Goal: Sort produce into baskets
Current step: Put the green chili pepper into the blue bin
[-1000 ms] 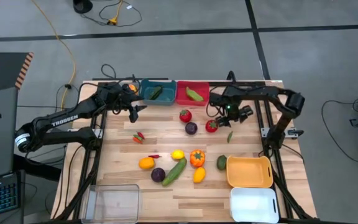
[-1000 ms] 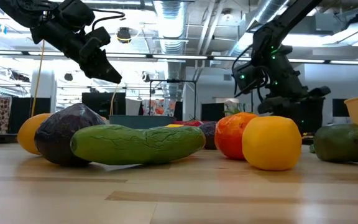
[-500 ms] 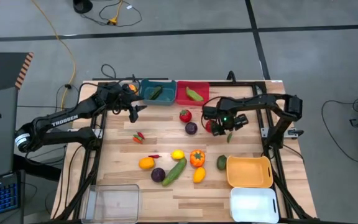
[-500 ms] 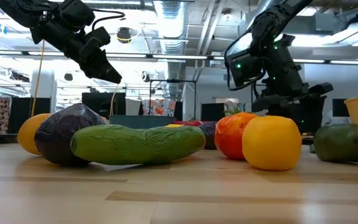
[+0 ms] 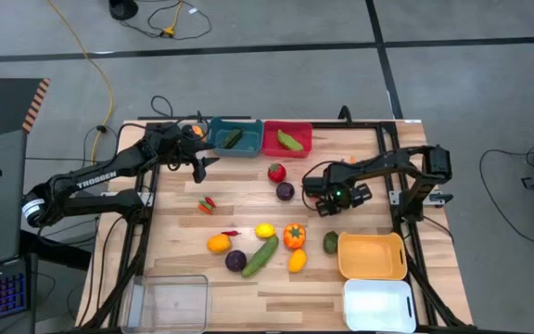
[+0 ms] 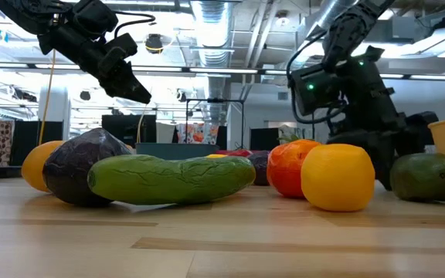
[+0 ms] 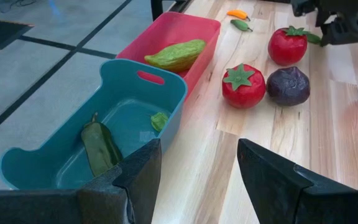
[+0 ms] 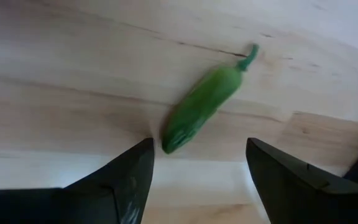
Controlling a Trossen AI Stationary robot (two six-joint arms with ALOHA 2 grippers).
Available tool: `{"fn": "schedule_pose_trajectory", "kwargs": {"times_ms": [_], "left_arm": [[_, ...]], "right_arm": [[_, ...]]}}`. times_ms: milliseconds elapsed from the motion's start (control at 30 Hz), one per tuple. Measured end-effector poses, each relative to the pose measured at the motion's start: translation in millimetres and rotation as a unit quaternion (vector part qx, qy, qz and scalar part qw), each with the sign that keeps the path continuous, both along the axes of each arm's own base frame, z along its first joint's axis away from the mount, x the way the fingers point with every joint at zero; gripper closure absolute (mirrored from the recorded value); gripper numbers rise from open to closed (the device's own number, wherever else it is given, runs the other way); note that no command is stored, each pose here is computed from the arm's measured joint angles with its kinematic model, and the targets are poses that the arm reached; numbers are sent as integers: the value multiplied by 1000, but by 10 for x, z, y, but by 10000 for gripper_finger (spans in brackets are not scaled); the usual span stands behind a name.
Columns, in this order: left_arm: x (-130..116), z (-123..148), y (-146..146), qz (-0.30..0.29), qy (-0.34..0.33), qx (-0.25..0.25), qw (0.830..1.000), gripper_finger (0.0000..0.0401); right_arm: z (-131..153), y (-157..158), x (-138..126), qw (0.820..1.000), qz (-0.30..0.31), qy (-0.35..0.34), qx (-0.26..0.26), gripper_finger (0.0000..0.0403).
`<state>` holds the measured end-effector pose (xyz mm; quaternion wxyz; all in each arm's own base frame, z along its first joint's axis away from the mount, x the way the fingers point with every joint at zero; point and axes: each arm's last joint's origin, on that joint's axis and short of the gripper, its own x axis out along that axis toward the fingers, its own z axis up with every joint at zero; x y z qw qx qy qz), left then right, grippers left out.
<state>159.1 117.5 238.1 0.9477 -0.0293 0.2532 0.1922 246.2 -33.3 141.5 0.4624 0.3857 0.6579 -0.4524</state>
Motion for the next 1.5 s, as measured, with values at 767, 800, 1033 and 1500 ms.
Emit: {"fn": "schedule_pose_trajectory", "kwargs": {"times_ms": [767, 800, 1033, 1500], "left_arm": [[1, 0, 0, 0, 0, 0, 1000, 202], [1, 0, 0, 0, 0, 0, 1000, 202], [1, 0, 0, 0, 0, 0, 1000, 202], [1, 0, 0, 0, 0, 0, 1000, 202]], "right_arm": [[-51, 9, 25, 999, 22, -25, -22, 155], [-51, 9, 26, 999, 22, -25, -23, 165], [-62, 7, 52, 999, 21, -39, -24, 256], [-63, 3, 61, 998, 21, -43, -27, 348]]}}
